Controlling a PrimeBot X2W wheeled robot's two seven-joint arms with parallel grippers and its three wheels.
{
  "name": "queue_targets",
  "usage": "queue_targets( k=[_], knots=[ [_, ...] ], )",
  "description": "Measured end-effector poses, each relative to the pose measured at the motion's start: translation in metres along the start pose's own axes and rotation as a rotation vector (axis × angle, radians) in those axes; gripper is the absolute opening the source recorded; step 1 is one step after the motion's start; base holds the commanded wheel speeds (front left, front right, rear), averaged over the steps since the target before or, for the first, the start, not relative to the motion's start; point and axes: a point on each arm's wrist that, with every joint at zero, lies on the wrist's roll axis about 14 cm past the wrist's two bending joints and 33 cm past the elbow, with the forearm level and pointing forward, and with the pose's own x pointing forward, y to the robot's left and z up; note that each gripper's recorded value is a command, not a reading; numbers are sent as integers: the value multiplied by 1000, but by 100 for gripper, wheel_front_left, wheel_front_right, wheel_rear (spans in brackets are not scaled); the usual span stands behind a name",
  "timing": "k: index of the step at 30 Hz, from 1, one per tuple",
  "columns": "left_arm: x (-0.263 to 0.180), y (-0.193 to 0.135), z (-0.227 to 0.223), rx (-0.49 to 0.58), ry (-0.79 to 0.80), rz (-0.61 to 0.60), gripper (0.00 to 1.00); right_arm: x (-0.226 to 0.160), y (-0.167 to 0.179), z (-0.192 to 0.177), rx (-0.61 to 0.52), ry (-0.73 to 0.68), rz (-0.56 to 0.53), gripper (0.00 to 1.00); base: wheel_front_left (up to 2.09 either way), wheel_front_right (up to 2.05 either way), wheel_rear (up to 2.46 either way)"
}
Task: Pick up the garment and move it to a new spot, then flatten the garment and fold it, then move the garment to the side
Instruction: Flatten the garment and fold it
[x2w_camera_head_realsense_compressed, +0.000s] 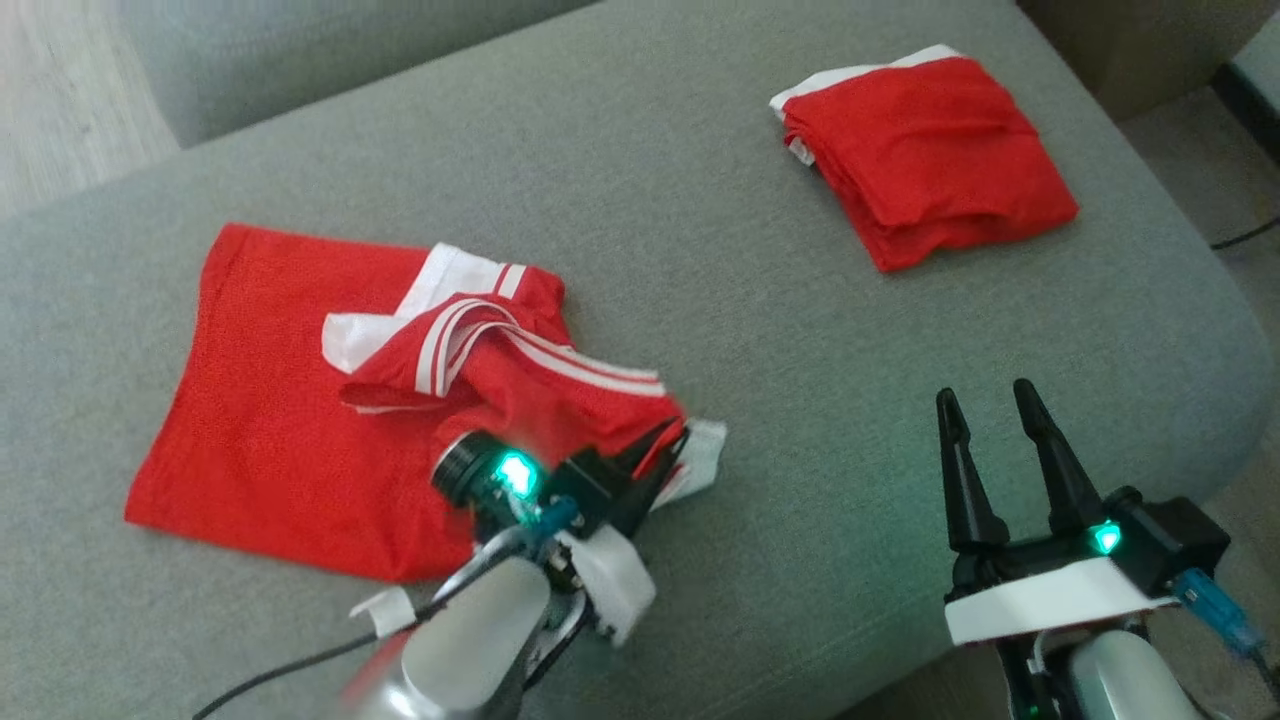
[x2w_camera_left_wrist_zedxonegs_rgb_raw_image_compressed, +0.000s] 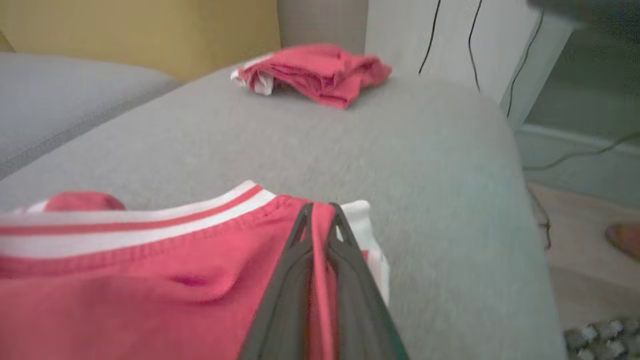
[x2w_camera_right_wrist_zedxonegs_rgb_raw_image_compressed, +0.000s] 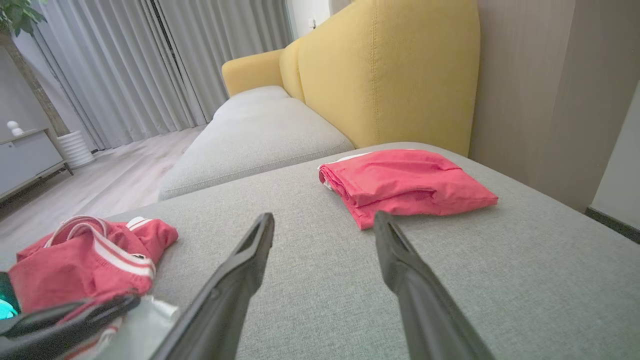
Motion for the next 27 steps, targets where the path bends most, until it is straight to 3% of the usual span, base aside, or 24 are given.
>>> queue_targets(
  k=[4, 8, 12, 16, 21, 24, 27],
  knots=[
    [3, -6, 73, -33, -205, -30, 0, -6, 2, 11, 9, -41, 9, 100, 0, 0, 0],
    [-3, 8, 195, 87, -486, -24, 0, -17, 1, 15, 22, -65, 5, 100, 0, 0, 0],
    [-33, 29, 314, 170, -759, 52, 0, -27, 3, 12, 33, -60, 11, 100, 0, 0, 0],
    [-74, 55, 386, 210, -937, 161, 0, -23, 7, 12, 34, -62, 25, 100, 0, 0, 0],
    [-108, 112, 380, 71, -976, 339, 0, -16, 15, 11, 33, -57, 57, 100, 0, 0, 0],
    [-111, 136, 343, -2, -921, 407, 0, -13, 19, 9, 34, -51, 70, 100, 0, 0, 0],
    [-114, 165, 253, -129, -772, 535, 0, -6, 28, 8, 33, -43, 101, 100, 0, 0, 0]
  ],
)
